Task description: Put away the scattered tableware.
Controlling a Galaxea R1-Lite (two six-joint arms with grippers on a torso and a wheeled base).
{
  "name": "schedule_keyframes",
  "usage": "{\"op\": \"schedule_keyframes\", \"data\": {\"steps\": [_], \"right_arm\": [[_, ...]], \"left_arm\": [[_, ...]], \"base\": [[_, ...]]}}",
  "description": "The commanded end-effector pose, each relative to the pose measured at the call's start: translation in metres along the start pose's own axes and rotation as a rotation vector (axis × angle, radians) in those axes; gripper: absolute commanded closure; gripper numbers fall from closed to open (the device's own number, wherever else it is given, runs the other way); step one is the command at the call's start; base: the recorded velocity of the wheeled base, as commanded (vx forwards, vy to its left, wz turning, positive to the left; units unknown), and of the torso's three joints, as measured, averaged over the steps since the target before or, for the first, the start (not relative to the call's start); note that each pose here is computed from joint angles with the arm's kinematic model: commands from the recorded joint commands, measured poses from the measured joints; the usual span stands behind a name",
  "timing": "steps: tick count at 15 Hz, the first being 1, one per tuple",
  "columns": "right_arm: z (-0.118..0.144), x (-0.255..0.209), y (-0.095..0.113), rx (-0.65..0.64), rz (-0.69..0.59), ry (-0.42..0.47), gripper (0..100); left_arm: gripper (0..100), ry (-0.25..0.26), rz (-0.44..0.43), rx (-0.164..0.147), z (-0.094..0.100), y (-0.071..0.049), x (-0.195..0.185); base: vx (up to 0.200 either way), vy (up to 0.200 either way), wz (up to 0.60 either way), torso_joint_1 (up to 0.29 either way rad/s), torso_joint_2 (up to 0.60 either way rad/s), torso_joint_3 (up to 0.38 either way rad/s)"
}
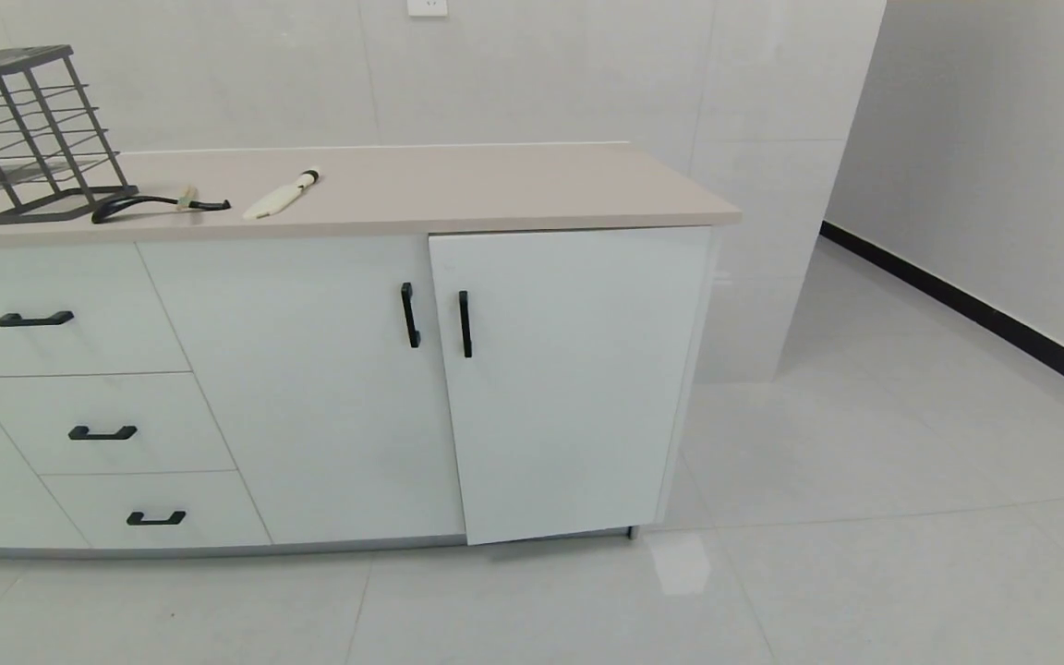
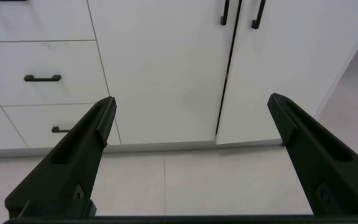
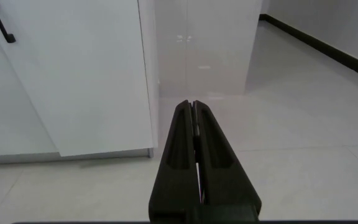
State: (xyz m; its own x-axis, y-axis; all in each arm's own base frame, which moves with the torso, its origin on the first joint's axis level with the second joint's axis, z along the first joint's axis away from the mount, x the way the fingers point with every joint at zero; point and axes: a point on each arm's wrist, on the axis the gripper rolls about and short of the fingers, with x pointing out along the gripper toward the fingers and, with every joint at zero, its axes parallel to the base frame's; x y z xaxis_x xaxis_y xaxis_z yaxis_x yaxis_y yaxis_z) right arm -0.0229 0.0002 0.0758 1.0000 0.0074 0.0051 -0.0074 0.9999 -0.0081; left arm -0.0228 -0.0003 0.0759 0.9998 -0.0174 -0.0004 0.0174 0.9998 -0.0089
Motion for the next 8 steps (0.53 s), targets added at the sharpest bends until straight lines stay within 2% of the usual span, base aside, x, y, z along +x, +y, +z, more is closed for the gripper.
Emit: {"op": "schedule_keyframes", "data": {"steps": [1, 3, 6, 8], "right_arm": [[0.0001, 0.0001, 0.0000, -0.001, 0.002, 0.000, 100], [0.0001, 0.0001, 0.0000, -0.003, 0.000, 0.001, 100], [0.0001, 0.0001, 0.0000, -0.001, -0.001, 0.001, 100], [0.0001, 0.0001, 0.0000, -0.001, 0.000, 0.001, 100]], "left_arm": [[0, 0.000, 0.001, 0.000, 0.0000, 0.0000, 0.0000], [0, 0.000, 0.001, -0.002, 0.0000, 0.0000, 0.0000], [0, 0.000, 0.001, 0.000, 0.0000, 0.0000, 0.0000], [0, 0.001, 0.001, 0.000, -0.0002, 0.0000, 0.0000]], "base": [[0.000, 0.000, 0.00, 0.000, 0.00, 0.000], [0.000, 0.000, 0.00, 0.000, 0.00, 0.000], [0.000, 0.000, 0.60, 0.004, 0.00, 0.006], [0.000, 0.000, 0.00, 0.000, 0.00, 0.000]]}}
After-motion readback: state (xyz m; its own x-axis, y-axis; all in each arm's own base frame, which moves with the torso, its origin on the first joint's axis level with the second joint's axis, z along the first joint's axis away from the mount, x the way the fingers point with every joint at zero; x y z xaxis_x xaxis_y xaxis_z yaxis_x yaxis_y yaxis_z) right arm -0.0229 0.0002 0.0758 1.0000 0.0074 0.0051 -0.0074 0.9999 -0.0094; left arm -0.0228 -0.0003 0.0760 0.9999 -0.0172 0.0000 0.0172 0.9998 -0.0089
